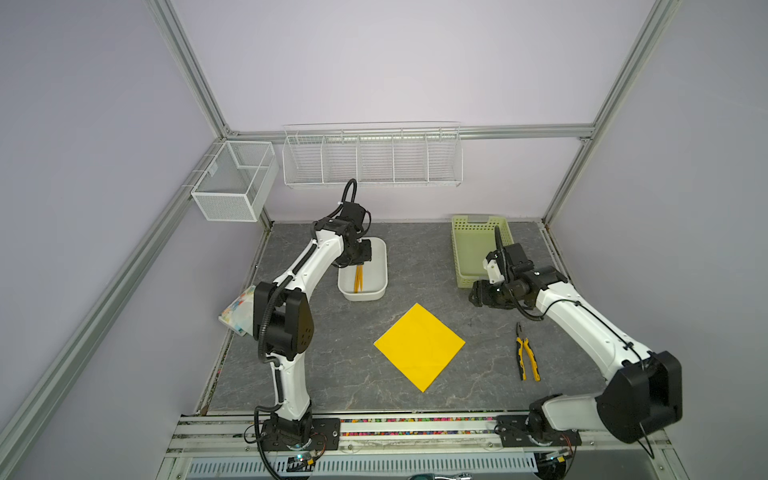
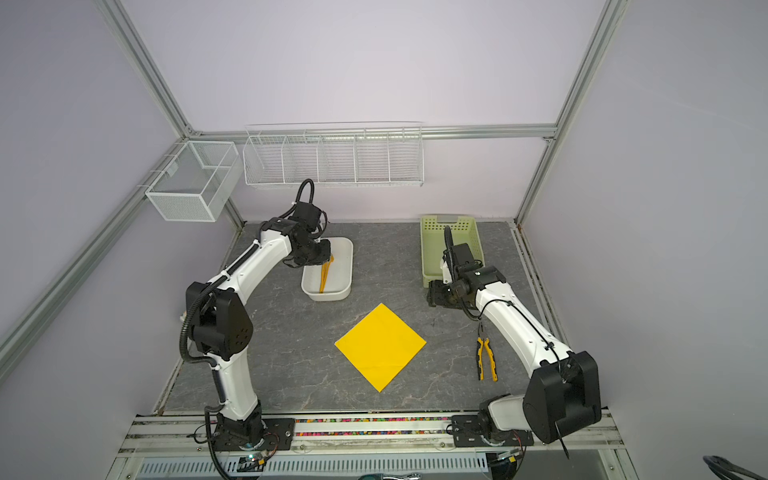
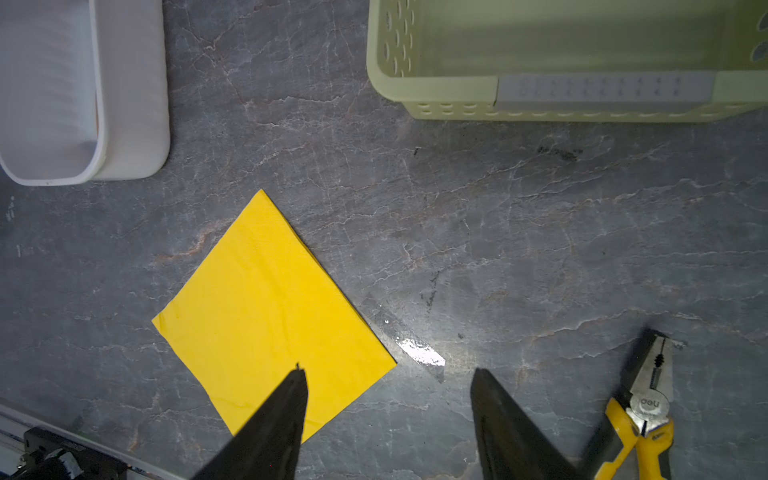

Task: Place the utensils on the paper napkin and roll it up
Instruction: 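Lift the yellow spoon with the left gripper and carry it over the napkin, then lower the spoon onto the napkin center with the left gripper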

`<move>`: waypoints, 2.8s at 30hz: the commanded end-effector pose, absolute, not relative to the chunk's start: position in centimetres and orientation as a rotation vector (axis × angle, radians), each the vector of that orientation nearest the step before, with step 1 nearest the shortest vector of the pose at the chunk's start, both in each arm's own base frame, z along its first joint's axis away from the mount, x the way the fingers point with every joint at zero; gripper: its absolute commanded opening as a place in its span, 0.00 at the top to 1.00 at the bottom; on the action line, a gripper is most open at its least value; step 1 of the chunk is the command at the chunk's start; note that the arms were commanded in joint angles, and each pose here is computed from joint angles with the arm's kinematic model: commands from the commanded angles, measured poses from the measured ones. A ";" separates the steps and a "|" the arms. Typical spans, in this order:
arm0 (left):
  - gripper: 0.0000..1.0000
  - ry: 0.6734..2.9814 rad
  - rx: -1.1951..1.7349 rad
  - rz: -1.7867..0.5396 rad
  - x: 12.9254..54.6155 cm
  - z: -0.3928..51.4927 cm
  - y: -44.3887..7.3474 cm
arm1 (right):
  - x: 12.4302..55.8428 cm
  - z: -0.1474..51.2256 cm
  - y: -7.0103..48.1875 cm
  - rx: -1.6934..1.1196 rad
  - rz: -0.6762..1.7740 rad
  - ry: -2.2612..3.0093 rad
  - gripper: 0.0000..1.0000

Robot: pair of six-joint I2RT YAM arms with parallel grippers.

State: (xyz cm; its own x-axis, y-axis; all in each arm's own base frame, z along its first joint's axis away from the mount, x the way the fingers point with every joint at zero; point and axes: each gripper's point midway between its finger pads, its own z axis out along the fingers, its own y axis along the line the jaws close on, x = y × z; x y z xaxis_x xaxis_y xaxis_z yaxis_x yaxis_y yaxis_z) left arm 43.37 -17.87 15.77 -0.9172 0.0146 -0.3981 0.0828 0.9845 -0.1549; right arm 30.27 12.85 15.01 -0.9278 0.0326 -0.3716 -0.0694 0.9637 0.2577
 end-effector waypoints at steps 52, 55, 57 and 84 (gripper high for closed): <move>1.00 2.776 0.023 -0.333 23.7 6.8 -30.6 | 30.4 16.2 9.2 -0.025 0.460 2.598 0.33; 1.00 2.779 0.030 -0.323 23.9 6.4 -30.9 | 30.6 16.1 9.0 -0.005 0.482 2.598 0.33; 1.00 2.784 0.036 -0.310 24.0 6.3 -31.0 | 30.7 16.1 9.0 0.004 0.496 2.595 0.34; 1.00 2.787 0.055 -0.220 25.2 4.6 -31.6 | 30.8 16.4 8.6 0.035 0.546 2.576 0.34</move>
State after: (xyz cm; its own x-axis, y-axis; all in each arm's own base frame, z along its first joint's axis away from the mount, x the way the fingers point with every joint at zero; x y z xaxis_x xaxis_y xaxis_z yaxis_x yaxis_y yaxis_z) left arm 24.79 -31.34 4.48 -0.9453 0.0043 -0.3263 0.0606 0.9848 -0.1626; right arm 30.99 8.49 16.01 -0.8812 0.1233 -0.4564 -0.0615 0.9273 0.3692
